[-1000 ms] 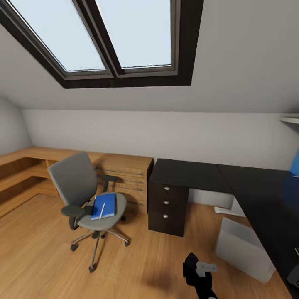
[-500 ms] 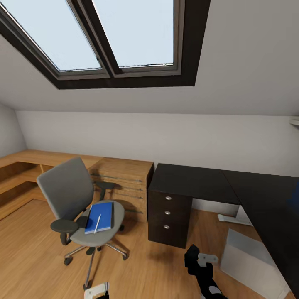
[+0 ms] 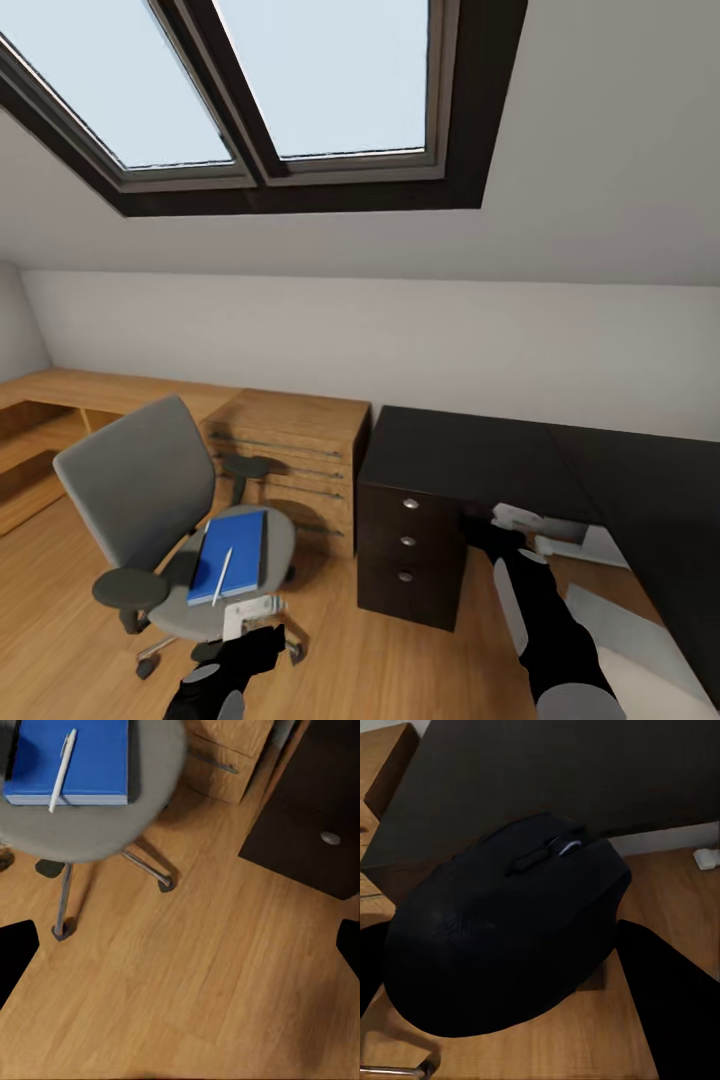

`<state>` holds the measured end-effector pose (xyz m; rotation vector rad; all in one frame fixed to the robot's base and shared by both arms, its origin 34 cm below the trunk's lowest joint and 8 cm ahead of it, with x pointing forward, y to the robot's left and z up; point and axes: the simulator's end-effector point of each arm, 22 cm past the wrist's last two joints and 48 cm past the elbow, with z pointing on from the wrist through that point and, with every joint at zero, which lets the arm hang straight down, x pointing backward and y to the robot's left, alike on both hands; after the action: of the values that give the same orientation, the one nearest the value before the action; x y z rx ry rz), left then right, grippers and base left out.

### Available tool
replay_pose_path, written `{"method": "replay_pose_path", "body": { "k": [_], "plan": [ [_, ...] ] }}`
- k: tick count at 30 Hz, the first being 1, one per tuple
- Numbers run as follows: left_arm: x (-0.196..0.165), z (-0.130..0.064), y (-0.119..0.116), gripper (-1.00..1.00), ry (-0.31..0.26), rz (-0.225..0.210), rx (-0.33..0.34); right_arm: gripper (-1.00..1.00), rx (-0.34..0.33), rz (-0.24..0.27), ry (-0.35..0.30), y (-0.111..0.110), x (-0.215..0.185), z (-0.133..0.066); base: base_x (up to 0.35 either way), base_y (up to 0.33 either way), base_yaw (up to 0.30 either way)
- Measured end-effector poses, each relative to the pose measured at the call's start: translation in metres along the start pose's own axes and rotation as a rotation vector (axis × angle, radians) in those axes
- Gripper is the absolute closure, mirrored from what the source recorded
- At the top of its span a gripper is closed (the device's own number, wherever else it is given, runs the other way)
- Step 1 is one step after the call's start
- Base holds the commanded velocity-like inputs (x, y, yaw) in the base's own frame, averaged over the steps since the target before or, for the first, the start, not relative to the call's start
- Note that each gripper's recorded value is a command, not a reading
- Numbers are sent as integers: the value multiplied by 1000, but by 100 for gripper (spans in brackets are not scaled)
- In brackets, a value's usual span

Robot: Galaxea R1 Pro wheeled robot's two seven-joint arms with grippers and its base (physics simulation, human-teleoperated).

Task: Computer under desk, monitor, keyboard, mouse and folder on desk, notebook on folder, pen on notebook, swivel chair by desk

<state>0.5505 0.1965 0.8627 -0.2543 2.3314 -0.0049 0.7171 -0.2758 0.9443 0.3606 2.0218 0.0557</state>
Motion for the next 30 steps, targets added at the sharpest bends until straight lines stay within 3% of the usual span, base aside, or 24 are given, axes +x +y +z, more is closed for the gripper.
{"method": "replay_pose_path", "body": {
  "k": [2, 4, 8, 18, 23, 30],
  "plan": [
    [-3, -2, 0, -100, -3, 0, 1, 100, -6, -1, 4, 1, 2, -2, 329, 42, 0],
    [29, 2, -15, -100, 63, 51, 15, 100, -18, -5, 6, 4, 2, -4, 329, 6, 0],
    [40, 0, -24, -100, 89, 82, 26, 100, -19, -5, 6, 6, -1, -7, 329, 2, 0],
    [35, -9, -27, -100, 84, 85, 30, 100, -20, -7, 26, 8, 1, -12, 329, 0, 36],
    [33, -12, -27, -100, 83, 84, 31, 100, -22, -10, 41, 10, 7, -13, 303, 0, 232],
    [32, -12, -28, -100, 79, 83, 32, 100, -27, -18, 60, 12, 16, -11, 77, 0, 274]
  ]
}}
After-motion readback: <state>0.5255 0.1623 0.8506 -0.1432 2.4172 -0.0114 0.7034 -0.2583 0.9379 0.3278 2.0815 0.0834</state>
